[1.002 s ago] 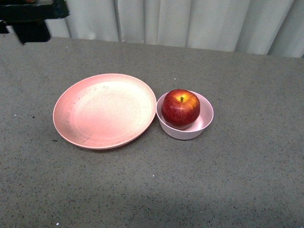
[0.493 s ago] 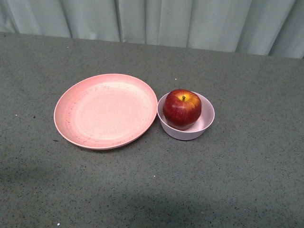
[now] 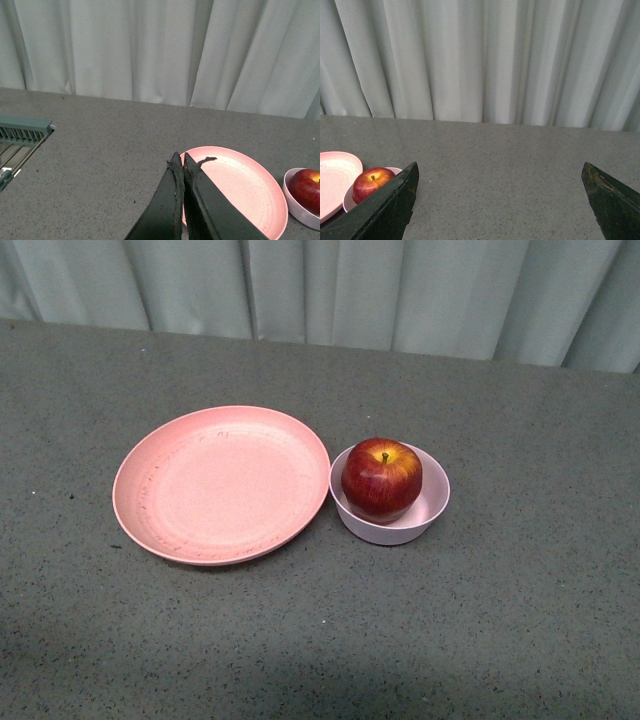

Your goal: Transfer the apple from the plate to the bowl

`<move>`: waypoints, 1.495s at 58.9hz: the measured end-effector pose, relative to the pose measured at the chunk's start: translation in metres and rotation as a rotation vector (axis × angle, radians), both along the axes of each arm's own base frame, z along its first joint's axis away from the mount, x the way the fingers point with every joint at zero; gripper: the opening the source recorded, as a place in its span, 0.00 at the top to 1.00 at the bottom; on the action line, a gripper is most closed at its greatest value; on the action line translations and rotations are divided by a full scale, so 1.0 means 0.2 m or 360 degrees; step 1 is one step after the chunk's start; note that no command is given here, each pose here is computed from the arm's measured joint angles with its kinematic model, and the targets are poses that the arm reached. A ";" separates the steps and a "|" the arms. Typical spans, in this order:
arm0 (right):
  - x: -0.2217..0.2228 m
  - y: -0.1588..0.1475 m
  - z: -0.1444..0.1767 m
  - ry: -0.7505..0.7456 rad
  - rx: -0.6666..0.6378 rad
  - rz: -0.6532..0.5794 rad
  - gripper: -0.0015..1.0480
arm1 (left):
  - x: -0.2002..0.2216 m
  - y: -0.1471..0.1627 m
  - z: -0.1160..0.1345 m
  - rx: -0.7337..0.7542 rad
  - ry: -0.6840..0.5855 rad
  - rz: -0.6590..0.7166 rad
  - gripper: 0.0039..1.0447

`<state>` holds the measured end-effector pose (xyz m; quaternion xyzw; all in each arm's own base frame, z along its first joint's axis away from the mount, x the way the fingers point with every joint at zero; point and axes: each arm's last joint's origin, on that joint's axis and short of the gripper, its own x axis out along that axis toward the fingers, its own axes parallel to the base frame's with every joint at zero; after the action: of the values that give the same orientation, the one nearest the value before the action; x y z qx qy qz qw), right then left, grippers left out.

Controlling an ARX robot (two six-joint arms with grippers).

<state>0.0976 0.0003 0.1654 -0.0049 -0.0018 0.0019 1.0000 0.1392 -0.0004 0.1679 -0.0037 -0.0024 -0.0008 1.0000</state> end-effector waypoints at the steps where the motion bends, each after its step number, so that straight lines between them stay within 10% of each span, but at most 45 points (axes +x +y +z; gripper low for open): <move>1: 0.00 0.00 0.00 0.0000 0.0000 -0.0001 0.09 | 0.00 0.00 0.00 0.0000 -0.0002 -0.0001 0.97; 82: 0.00 0.00 0.00 0.0000 0.0000 0.0000 0.09 | -0.21 0.00 0.01 0.0001 -0.0017 -0.0001 0.97; 88: 0.00 0.00 0.00 0.0000 0.0000 0.0000 0.09 | -0.21 0.00 0.01 0.0000 -0.0017 -0.0001 0.83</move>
<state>0.0976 0.0003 0.1654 -0.0049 -0.0018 0.0019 1.0000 0.0969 -0.0002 0.1697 -0.0037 -0.0077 -0.0012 1.0000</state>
